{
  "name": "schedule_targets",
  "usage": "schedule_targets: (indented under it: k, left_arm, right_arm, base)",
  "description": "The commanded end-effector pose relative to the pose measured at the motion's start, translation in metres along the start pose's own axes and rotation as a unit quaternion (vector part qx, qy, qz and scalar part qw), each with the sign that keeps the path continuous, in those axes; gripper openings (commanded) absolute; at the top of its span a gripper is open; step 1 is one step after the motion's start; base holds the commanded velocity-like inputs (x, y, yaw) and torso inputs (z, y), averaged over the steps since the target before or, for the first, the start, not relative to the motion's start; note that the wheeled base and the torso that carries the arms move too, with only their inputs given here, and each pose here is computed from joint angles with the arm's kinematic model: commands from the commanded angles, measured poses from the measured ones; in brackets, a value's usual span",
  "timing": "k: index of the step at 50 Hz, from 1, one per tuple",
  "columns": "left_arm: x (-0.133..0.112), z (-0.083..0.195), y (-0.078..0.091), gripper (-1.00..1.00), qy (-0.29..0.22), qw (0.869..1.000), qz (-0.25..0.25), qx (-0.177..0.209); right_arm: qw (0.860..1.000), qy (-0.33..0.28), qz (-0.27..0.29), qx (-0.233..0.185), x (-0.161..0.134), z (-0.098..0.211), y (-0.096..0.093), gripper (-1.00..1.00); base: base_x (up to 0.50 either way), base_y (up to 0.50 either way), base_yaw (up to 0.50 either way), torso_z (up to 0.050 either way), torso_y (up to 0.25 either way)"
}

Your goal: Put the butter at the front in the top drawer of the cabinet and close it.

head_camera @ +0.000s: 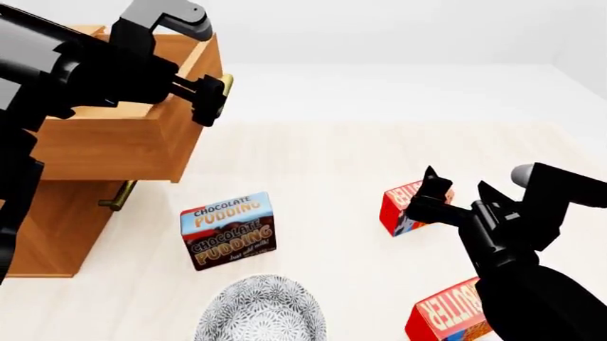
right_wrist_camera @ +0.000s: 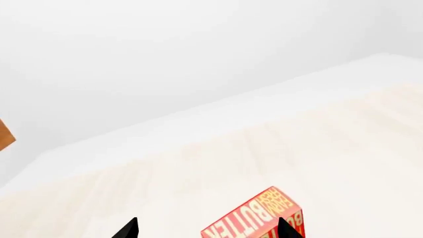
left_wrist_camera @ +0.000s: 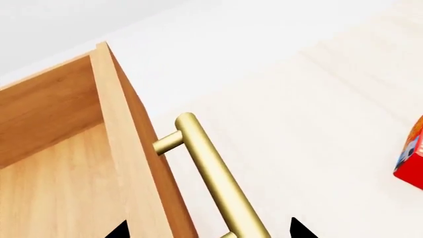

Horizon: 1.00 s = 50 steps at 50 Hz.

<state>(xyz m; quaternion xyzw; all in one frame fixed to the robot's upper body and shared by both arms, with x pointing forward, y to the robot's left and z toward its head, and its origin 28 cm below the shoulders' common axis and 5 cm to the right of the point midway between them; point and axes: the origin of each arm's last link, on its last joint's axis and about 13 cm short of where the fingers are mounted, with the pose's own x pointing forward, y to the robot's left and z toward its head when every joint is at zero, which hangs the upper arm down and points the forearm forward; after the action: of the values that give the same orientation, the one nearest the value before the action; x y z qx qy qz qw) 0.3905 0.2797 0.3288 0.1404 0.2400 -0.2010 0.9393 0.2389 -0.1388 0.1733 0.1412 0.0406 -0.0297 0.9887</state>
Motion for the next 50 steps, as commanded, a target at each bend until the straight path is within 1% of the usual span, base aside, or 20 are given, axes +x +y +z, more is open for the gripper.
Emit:
schedule_targets:
  k: [1,8,14,23,31,42,50]
  left_arm:
    - [0.018,-0.003,-0.029,1.00,-0.016,0.992,-0.118,-0.026]
    - [0.017,-0.003,-0.027,1.00,-0.015,0.993,-0.111,-0.026]
    - [0.013,-0.001,-0.024,1.00,-0.013,0.995,-0.092,-0.029]
    - [-0.003,0.002,-0.019,1.00,-0.018,0.997,-0.063,-0.034]
    - [-0.017,0.006,-0.017,1.00,-0.027,0.998,-0.048,-0.036]
    - [-0.034,0.010,-0.016,1.00,-0.034,0.999,-0.022,-0.026]
    - [-0.048,0.018,-0.017,1.00,-0.044,0.999,-0.003,-0.013]
  right_arm:
    - [1.000,-0.003,0.001,0.000,-0.002,0.001,0.001,1.00]
    - [1.000,-0.002,0.002,0.001,-0.002,0.000,0.000,1.00]
    - [1.000,0.000,0.003,0.002,0.000,-0.001,0.000,1.00]
    - [1.000,0.001,0.009,0.003,0.001,-0.002,0.002,1.00]
    - [1.000,0.000,0.016,0.001,-0.001,-0.002,0.003,1.00]
    - [1.000,-0.003,0.025,-0.003,-0.005,-0.001,0.005,1.00]
    - [1.000,-0.007,0.029,-0.004,-0.008,0.000,0.005,1.00]
  base:
    - [0.00,0.00,-0.01,0.000,0.000]
    - [0.00,0.00,-0.01,-0.001,0.000]
    - [0.00,0.00,0.00,-0.002,0.000]
    - [0.00,0.00,0.00,0.000,0.000]
    - [0.00,0.00,0.00,0.000,0.000]
    - [0.00,0.00,0.00,0.000,0.000]
    - [0.00,0.00,0.00,0.000,0.000]
